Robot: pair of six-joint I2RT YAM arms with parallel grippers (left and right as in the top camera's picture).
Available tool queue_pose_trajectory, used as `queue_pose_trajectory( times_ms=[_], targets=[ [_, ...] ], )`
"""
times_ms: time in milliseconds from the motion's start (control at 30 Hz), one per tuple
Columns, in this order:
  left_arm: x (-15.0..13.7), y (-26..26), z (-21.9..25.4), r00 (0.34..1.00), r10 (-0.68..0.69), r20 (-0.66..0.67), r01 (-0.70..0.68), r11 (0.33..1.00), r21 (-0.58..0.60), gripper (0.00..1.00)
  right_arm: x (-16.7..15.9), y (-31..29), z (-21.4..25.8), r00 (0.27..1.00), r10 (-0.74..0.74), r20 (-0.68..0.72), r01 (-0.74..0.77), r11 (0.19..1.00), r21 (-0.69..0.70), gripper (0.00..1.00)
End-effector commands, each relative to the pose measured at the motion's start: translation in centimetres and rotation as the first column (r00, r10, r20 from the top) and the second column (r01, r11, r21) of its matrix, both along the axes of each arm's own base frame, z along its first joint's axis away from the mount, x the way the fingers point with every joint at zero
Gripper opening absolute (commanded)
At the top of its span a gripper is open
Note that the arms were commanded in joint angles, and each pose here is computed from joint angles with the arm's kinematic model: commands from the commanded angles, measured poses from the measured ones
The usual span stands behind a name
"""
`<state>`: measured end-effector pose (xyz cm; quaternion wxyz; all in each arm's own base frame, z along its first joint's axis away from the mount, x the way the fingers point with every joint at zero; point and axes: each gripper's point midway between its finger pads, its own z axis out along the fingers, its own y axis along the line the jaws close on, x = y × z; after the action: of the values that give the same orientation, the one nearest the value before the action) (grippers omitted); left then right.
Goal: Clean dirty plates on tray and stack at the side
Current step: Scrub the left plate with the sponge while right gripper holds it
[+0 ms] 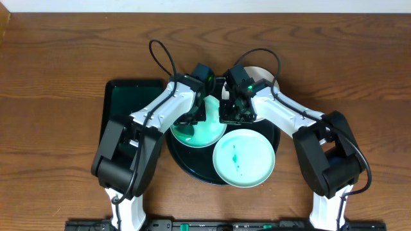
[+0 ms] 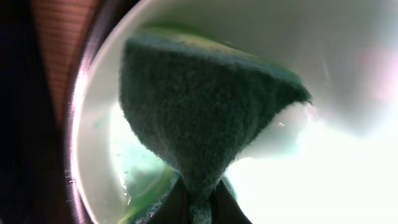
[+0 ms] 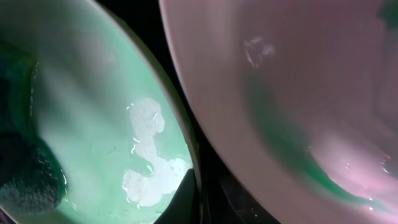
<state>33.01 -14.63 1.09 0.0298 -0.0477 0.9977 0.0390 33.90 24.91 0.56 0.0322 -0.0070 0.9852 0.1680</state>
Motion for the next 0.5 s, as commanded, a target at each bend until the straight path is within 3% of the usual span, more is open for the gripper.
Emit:
queue_pose_trajectory(
  times_ms=[0,100,467],
  targets=[
    [-5.2,-8.1,-1.7,0.963,-0.198,-0.184,0.112,0.912,-0.395,0.07,-0.1,-2.0,-1.6,0.999,-0.040,-0.024,0.039,0.998,-0.058,0.01],
    [-5.2,-10.4,-0.8,0.954,-0.252,-0.164,0.133,0.844,-0.520,0.07,-0.1,-2.0,-1.6,0.999,-0.040,-0.024,0.039,0.998,-0.058,0.01],
    [-4.3,-11.1,-0.6,0.964,-0.234,-0.130,0.127,0.827,-0.547,0.07,-0.1,-2.0,-1.6,0.999,-0.040,-0.026,0.039,0.998,-0.059,0.01]
  ],
)
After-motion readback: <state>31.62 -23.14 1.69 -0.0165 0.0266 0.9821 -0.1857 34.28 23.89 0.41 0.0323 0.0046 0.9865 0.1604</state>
